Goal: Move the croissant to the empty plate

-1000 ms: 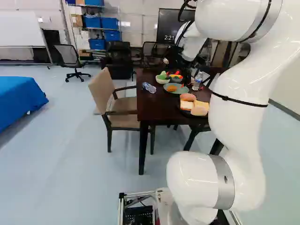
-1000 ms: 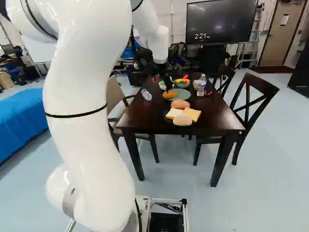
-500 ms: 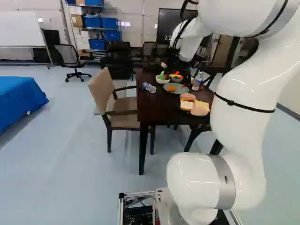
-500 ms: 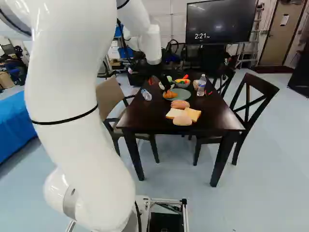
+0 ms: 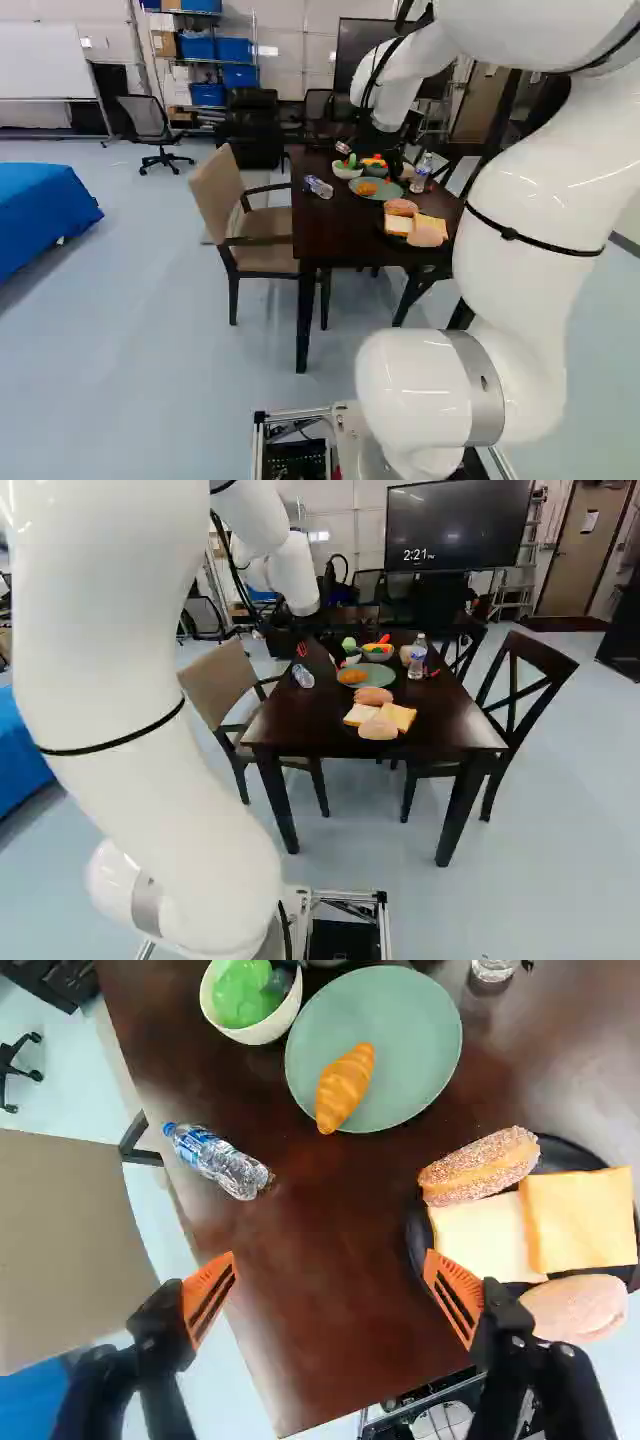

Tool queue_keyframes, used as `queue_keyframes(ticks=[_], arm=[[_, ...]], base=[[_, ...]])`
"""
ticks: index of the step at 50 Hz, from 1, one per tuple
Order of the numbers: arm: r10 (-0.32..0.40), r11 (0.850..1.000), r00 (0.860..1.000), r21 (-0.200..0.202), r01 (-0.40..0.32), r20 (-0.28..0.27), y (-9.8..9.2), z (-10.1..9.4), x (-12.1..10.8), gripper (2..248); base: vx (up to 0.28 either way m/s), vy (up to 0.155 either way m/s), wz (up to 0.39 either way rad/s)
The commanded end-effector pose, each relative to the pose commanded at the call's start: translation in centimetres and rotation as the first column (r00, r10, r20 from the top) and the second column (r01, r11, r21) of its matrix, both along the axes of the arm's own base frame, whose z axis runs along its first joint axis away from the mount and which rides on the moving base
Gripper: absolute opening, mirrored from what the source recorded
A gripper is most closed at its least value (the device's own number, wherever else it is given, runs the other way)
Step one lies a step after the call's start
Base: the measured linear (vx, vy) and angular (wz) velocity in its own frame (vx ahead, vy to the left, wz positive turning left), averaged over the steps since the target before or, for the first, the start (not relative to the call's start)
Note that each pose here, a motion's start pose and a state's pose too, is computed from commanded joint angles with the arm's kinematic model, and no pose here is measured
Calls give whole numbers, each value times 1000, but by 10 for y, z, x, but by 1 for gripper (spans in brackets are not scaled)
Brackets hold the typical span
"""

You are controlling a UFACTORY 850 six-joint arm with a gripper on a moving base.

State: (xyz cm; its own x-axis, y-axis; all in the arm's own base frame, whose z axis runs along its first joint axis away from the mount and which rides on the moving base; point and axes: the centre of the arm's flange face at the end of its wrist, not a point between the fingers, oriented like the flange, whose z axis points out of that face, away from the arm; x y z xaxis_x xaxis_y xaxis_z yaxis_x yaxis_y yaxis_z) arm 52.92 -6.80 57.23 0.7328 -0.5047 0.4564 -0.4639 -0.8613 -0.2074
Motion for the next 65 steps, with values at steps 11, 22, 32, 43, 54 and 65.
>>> queue_keyframes(ticks=[11, 22, 32, 43, 54, 65], arm=[[43, 998, 998, -46, -41, 34, 8, 2, -17, 247], [83, 993, 994, -93, -76, 70, 13, 4, -37, 247], [102, 989, 991, -116, -91, 87, 16, 5, -56, 247], [103, 989, 991, -116, -93, 88, 18, 5, -71, 247], [105, 989, 990, -117, -94, 90, 18, 4, -71, 247], [112, 988, 989, -120, -100, 98, 19, 0, -73, 247]], base=[[0, 0, 0], [0, 0, 0], [0, 0, 0], [0, 0, 0], [0, 0, 0], [0, 0, 0]])
